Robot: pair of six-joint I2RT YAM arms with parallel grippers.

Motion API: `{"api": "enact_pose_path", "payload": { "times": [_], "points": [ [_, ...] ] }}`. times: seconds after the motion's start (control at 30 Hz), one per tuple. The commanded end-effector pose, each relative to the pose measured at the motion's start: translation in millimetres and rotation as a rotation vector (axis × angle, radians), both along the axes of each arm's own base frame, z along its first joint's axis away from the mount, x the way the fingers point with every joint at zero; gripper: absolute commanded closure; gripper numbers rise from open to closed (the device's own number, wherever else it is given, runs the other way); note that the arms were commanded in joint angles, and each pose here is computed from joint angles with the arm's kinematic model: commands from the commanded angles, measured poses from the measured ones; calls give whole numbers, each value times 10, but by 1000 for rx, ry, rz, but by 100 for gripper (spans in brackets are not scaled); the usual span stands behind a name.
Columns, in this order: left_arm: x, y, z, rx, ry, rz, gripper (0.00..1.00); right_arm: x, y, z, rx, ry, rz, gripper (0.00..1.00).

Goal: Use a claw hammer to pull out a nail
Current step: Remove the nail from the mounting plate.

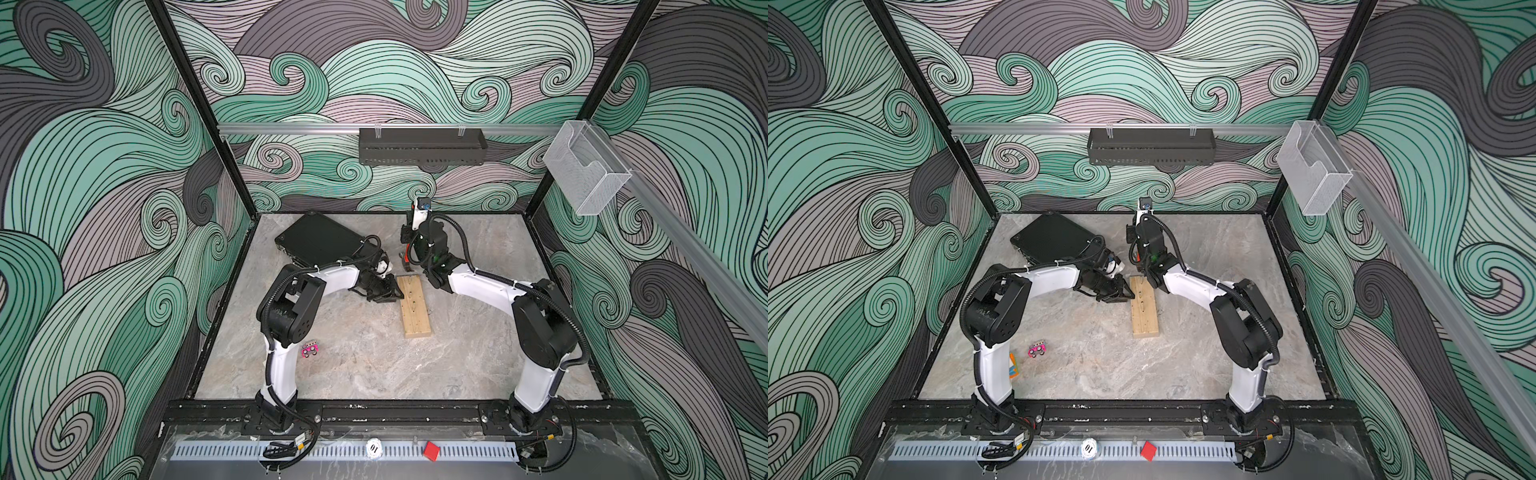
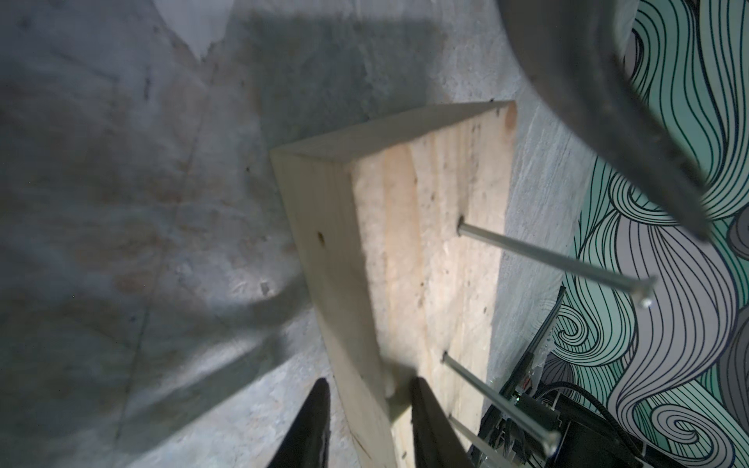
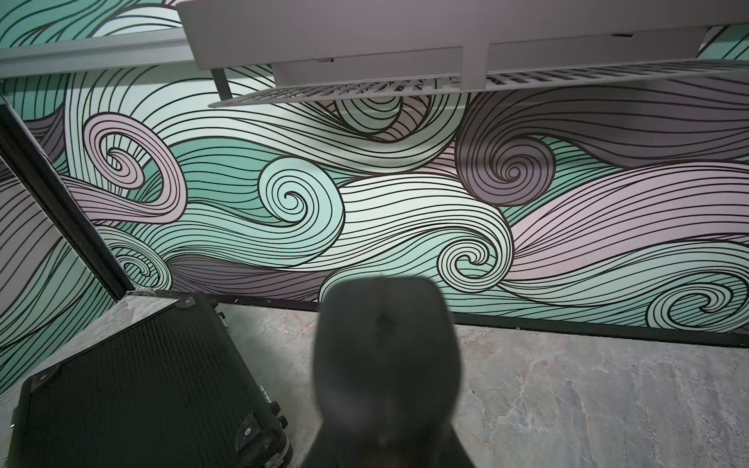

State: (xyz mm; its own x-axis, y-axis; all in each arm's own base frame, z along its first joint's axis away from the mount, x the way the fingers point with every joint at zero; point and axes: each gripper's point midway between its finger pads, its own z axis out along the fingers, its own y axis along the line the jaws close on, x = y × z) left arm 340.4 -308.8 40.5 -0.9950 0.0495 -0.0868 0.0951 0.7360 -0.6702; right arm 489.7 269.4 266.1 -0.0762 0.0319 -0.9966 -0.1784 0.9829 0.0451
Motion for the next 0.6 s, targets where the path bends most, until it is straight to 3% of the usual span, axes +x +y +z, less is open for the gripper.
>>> {"api": "enact_pose_path", "payload": {
  "times": [0.0, 0.57],
  "points": [
    [-57, 74, -182, 70, 53, 11, 68, -68, -109, 448, 98, -122, -30, 100],
    [-36, 69, -235, 94, 81, 6, 70, -210, 1, 505, 103, -142, -22, 100]
  ]
}}
